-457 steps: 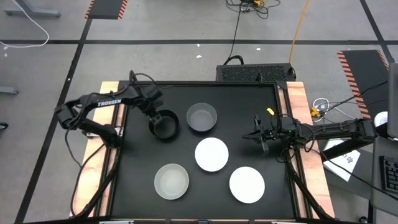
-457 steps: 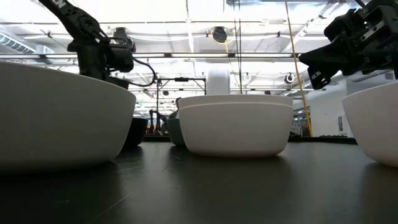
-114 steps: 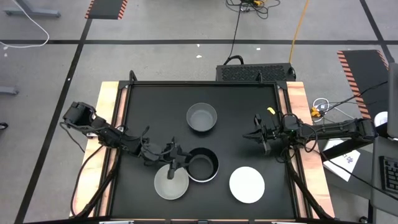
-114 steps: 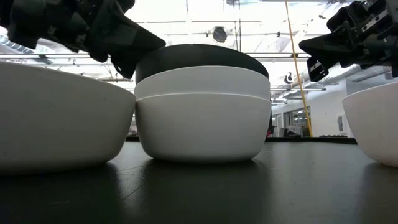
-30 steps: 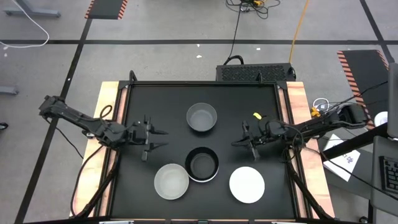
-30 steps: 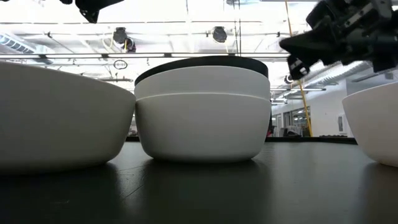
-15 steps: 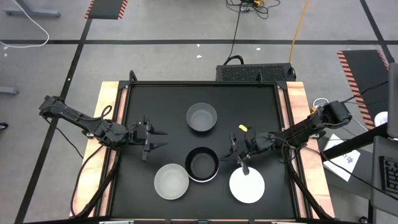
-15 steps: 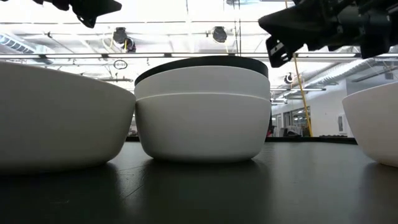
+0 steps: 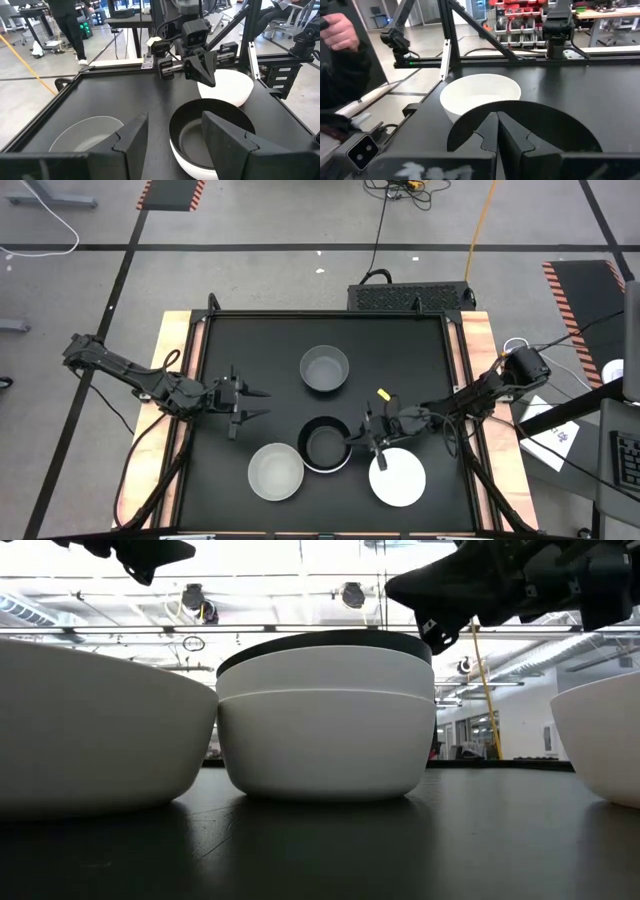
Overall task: Nest bowls inside each other
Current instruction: Stack the black bowl on the left white bowl
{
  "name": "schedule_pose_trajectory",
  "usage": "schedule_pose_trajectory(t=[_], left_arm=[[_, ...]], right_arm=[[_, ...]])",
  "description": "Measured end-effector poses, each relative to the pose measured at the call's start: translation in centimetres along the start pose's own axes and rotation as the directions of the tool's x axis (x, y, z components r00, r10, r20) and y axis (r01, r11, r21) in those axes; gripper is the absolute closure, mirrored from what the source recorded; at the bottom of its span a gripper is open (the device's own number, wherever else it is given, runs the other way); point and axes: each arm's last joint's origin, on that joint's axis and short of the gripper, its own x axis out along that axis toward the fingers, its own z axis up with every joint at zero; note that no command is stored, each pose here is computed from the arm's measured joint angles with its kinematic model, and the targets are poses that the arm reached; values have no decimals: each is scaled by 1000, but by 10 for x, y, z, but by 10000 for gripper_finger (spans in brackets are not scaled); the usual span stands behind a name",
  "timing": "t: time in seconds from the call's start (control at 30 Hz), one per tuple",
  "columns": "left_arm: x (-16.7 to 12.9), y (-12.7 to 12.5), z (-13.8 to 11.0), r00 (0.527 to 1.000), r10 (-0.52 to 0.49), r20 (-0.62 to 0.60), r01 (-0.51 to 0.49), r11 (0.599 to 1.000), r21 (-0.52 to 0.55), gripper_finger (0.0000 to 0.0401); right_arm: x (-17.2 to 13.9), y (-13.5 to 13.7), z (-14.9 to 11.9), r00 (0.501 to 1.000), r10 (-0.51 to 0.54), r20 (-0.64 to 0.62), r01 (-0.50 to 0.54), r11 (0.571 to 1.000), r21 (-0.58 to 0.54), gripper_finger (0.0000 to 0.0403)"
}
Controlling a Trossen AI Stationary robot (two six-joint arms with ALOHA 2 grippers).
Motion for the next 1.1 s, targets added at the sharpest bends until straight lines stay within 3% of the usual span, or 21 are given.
schedule_pose_trajectory(t=[0.5, 0.63, 0.73, 1.1], left_arm=[[0, -1, 0, 1000, -30, -1, 30, 1000, 4, 215], [4, -3, -2, 999, -49, -16, 49, 998, -47, 215], [13, -9, -9, 995, -79, -54, 77, 996, -48, 215], [36, -25, -43, 992, -124, 29, 125, 990, -57, 215]], right_arm=[[5, -2, -17, 997, -20, -74, 23, 999, 41, 403], [5, -2, -17, 997, -20, -75, 24, 999, 42, 403], [5, -2, -17, 997, -21, -77, 24, 999, 44, 403], [5, -2, -18, 996, -21, -87, 27, 997, 66, 403]])
